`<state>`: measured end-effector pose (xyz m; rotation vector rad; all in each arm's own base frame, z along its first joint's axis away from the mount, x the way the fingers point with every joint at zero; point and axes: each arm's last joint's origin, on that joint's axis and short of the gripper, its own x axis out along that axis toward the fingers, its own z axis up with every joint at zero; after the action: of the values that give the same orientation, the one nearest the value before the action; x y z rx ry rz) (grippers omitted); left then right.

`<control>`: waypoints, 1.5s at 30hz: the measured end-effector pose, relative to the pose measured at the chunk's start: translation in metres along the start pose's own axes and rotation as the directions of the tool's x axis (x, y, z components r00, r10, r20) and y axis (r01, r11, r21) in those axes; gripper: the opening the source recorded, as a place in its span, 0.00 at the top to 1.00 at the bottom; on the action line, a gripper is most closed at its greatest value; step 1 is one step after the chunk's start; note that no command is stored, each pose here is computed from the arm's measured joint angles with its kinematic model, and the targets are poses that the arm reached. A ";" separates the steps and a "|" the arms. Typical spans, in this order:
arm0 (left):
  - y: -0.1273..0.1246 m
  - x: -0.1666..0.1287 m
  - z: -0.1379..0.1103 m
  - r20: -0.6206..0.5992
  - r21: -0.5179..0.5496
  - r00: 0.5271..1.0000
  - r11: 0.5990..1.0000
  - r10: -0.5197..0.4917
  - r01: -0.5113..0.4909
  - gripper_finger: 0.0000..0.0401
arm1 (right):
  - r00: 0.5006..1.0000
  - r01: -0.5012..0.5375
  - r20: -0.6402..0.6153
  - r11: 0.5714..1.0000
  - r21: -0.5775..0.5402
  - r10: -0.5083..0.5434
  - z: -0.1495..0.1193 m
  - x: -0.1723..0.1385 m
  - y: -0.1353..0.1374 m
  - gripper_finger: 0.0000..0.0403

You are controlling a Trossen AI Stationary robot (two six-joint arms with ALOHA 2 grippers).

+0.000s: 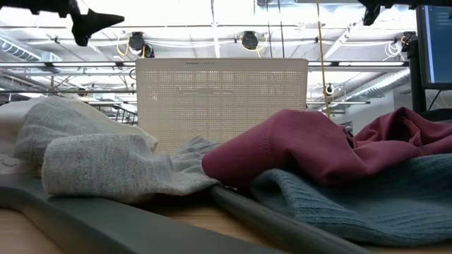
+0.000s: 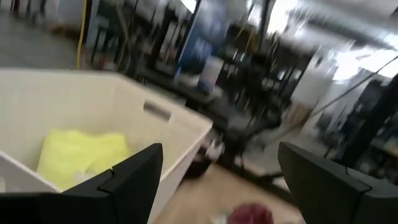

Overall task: Pick & Place Cloths
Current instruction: Put the white shirt into the white bin

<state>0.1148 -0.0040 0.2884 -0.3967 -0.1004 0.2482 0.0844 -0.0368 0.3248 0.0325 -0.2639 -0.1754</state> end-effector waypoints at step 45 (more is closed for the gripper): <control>-0.034 0.053 -0.005 -0.867 -0.123 0.475 0.859 0.150 -0.497 0.19 | 1.000 0.027 0.000 0.998 -0.053 -0.028 -0.003 -0.001 -0.001 1.00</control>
<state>0.1740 -0.0228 0.3000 -0.8863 0.9404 0.4067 0.0840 -0.0375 0.3212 -0.0163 -0.2583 -0.2097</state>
